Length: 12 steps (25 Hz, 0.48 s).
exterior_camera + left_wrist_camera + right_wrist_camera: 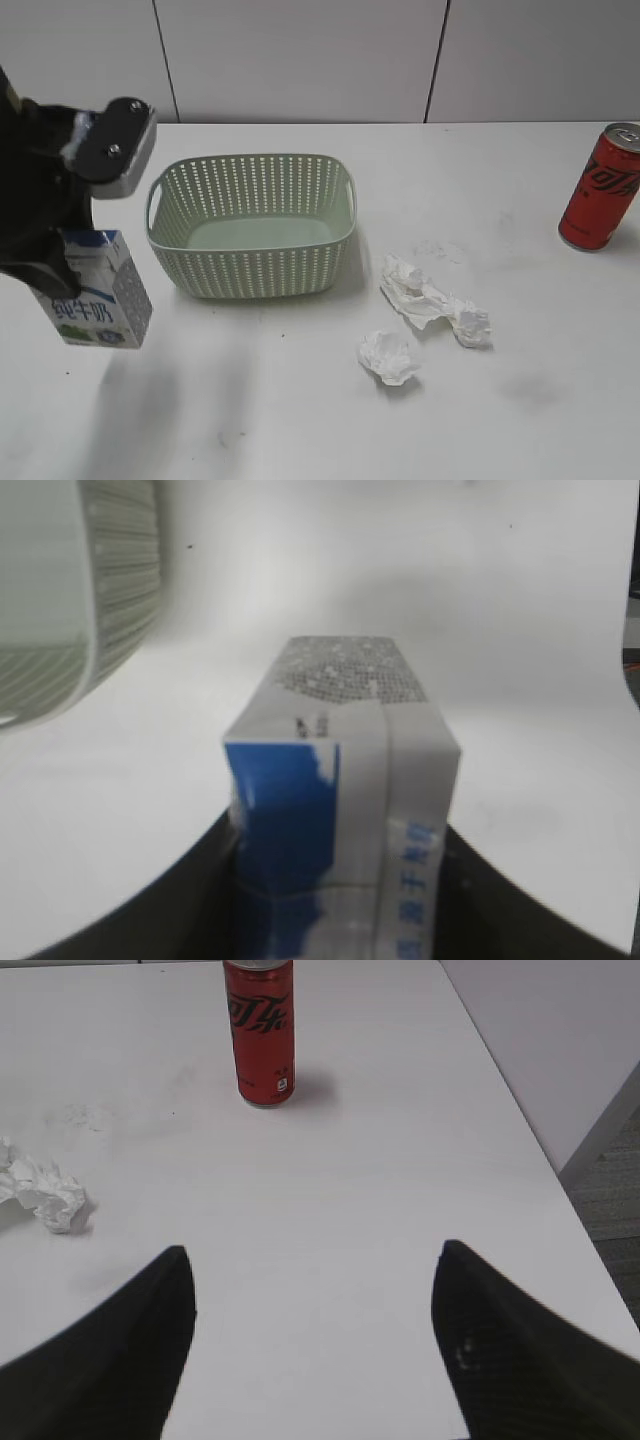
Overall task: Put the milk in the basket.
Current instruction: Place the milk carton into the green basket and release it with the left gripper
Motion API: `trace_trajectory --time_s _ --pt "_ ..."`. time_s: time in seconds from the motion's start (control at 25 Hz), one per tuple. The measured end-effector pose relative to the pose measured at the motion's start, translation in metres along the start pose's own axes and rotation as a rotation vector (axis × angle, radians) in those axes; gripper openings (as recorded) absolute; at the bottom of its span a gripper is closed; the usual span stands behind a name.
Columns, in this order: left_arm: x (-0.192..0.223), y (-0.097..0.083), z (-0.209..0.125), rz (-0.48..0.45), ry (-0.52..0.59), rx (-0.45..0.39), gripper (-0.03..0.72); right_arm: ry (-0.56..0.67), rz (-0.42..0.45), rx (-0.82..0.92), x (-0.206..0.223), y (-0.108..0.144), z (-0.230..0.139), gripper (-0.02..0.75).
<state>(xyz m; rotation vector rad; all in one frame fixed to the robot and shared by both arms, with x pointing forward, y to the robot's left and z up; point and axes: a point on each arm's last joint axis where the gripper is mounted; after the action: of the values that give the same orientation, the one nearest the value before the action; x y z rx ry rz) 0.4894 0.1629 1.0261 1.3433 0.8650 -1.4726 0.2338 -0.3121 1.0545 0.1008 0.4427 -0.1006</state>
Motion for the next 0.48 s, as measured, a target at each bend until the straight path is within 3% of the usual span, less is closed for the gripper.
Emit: trace_trajectory --time_s 0.24,0.48 --pt "-0.060 0.020 0.005 0.145 0.044 -0.006 0.316 0.000 0.000 0.000 0.000 0.000 0.000 0.589" --pt "-0.096 0.073 0.017 0.311 0.020 -0.018 0.316 0.000 0.000 0.000 0.000 0.000 0.000 0.589"
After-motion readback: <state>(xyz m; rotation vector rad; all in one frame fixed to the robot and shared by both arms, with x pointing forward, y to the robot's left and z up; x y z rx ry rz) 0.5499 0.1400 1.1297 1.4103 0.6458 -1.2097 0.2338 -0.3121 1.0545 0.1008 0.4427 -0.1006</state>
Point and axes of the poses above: a point on each arm's last joint axis where the gripper is mounted, x pointing out along that axis toward the gripper, y along the wrist's bending axis when the last joint is at zero, z = x × y, and after that the axes turned 10 degrees about x, right-handed
